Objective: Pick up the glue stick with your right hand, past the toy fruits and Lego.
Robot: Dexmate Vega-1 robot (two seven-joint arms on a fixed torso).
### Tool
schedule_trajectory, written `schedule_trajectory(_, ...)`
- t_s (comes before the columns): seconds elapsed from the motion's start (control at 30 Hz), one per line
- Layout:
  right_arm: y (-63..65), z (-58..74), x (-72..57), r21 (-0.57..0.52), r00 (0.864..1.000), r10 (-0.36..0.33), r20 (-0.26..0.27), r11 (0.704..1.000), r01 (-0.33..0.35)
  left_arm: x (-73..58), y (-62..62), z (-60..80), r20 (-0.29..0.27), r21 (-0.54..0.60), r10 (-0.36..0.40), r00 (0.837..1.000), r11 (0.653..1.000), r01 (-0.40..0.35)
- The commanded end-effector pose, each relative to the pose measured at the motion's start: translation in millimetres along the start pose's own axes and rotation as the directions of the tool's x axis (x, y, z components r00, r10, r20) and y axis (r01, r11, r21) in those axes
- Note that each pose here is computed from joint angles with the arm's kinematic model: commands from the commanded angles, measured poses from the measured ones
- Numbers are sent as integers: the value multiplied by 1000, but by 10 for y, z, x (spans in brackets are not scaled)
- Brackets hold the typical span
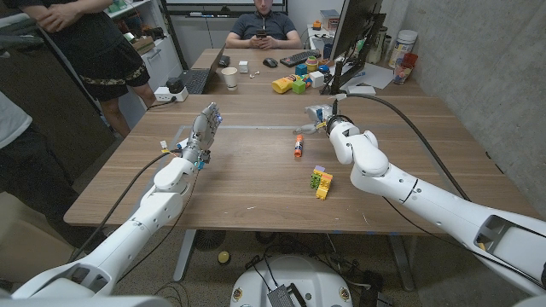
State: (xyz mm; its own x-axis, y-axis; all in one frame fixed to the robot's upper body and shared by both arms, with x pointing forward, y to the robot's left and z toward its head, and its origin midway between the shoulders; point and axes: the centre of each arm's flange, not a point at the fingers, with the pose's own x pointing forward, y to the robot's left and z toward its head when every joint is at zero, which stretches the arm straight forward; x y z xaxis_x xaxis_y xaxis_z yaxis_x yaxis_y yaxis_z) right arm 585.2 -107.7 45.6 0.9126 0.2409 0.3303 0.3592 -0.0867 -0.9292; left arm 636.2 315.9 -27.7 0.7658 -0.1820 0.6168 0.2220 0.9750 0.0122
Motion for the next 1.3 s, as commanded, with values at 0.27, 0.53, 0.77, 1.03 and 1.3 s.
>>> schedule_trajectory(0.27,32,287,98,-26,986,125,-107,991,-128,-37,116,37,12,8,1,1000,1000,-1)
schedule_trajectory(0.53,52,437,165,-28,972,203,-119,978,-207,-53,167,58,13,13,2,1000,1000,-2)
schedule_trajectory(0.77,59,549,207,-30,963,239,-128,969,-244,-54,209,76,18,16,0,1000,1000,0)
schedule_trajectory(1.03,5,607,283,-38,944,287,-164,954,-297,-51,250,107,29,29,-3,1000,1000,2)
schedule_trajectory(1.3,-52,644,409,-69,900,388,-200,910,-408,-41,276,139,43,42,-4,999,999,2)
